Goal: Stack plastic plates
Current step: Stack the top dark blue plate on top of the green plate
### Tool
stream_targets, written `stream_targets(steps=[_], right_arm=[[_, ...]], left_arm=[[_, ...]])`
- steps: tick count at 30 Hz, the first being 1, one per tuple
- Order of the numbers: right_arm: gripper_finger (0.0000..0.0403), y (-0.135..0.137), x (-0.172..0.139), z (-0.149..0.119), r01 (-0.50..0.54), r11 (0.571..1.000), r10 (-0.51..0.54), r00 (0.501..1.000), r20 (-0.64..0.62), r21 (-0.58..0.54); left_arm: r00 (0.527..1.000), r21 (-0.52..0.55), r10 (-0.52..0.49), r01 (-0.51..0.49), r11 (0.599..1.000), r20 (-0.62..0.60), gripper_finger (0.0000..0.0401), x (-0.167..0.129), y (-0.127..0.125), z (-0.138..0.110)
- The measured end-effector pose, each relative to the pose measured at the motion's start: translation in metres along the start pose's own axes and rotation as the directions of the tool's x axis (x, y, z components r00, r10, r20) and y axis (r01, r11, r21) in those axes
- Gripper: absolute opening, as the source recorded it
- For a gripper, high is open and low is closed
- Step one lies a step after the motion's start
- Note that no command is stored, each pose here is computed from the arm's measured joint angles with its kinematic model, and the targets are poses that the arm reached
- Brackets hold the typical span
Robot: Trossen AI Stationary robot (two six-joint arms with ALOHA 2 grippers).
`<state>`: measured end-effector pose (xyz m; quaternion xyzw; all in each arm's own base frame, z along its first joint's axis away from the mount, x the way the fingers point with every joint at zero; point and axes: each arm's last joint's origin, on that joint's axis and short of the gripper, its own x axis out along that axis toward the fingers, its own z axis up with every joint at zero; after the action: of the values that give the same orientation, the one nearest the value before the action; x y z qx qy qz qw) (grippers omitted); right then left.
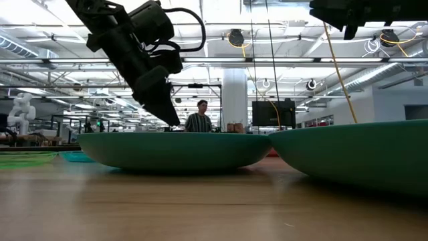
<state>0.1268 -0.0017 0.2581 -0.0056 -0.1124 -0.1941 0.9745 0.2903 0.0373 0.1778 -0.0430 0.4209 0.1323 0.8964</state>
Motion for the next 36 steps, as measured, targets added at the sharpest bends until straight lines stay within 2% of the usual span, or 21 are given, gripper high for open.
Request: stream_targets(steps=[14, 26, 36], right_arm=[[0.0123, 0.000, 0.000, -0.001, -0.001, 1.000, 0.001, 1.000, -0.007, -0.004], [0.0123, 0.000, 0.000, -0.001, 0.000, 1.000, 0.000, 1.000, -0.012, -0.006], [0.0123, -0.001, 0.000, -0.001, 0.022, 1.000, -0.022, 1.000, -0.013, -0.014]], left_arm=[[1.000, 0.025, 0.000, 0.000, 1.000, 0.000, 0.0287, 0.000, 0.000, 0.000], [0.991, 0.058, -0.005, 0.013, 0.998, -0.131, 0.0287, 0.039, -0.013, -0.021], [0.992, 0.075, -0.018, 0.027, 0.997, -0.122, 0.0287, 0.045, -0.021, -0.023]])
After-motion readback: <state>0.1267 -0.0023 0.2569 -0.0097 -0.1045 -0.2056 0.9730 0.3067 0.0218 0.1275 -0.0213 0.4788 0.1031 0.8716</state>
